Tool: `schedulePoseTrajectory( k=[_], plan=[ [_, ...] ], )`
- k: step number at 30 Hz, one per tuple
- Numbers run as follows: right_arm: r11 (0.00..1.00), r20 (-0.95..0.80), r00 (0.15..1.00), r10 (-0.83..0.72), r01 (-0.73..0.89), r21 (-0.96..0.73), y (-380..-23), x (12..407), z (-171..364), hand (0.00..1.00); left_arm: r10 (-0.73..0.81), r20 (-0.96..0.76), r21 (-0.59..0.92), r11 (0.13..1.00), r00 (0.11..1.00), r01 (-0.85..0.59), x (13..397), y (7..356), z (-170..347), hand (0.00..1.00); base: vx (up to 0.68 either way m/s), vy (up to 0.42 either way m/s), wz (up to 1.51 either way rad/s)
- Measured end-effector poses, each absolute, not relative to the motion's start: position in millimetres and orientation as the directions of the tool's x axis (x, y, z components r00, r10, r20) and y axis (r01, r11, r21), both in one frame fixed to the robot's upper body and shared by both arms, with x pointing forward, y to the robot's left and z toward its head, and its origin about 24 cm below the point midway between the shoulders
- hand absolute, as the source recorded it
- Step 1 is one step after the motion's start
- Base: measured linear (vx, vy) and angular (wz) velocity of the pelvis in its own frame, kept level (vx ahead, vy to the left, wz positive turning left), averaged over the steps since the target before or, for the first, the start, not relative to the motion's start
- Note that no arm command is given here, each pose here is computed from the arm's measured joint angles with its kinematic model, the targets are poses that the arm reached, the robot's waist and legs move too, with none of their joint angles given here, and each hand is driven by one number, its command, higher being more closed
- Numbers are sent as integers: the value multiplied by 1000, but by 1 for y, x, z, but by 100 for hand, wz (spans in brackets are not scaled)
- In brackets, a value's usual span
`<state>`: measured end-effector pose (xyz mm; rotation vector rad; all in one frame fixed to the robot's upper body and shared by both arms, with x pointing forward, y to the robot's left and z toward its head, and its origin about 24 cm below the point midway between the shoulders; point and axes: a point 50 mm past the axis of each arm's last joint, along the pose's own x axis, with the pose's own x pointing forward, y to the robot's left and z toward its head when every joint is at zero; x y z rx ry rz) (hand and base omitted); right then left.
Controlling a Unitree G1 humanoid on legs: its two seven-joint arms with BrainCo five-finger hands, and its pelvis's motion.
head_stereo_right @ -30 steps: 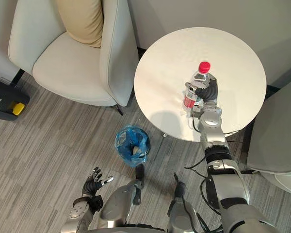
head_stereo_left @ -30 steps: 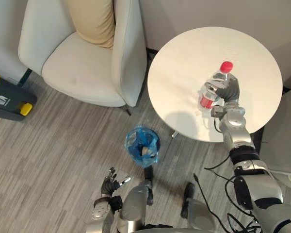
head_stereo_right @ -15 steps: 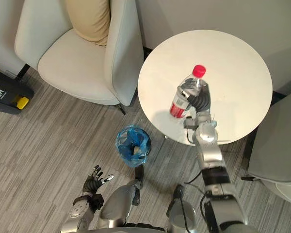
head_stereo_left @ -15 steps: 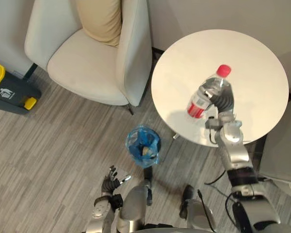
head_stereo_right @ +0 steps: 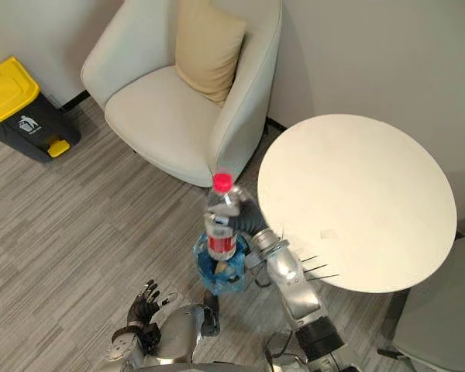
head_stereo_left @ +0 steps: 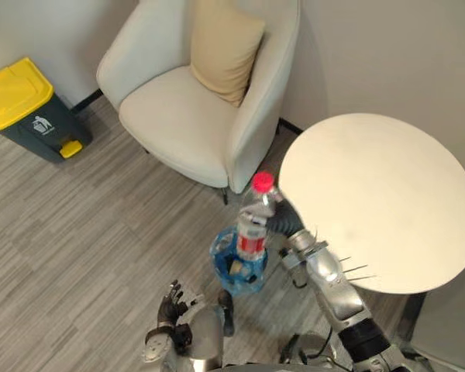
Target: Gather rubbish on tea table into small bin, then transfer packed bag to large trash can.
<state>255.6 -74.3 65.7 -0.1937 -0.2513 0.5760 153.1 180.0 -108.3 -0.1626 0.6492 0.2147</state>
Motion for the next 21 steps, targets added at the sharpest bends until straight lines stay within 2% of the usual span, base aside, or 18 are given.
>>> schedulePoseTrajectory(
  k=[2,6,12,17,21],
  plan=[
    [809,172,802,572,-517,-281,-73,261,66,100,120,-600,-81,975,791,-209,162,176,-106,0,24,-99,122],
    [760,92,810,579,-495,-421,-76,300,65,100,101,-550,-111,975,829,-192,184,163,-97,0,-70,-85,36],
    [718,35,863,504,-396,-572,-103,328,69,100,94,-497,-118,978,863,-175,222,151,-84,0,-168,-65,27],
    [717,160,897,411,-210,-665,-125,355,114,100,65,-386,-175,974,920,-143,267,126,-51,0,-199,-41,32],
    [730,313,866,389,-82,-679,-119,360,155,100,129,-268,-269,942,955,-202,287,126,-18,0,-142,-93,20]
  ],
)
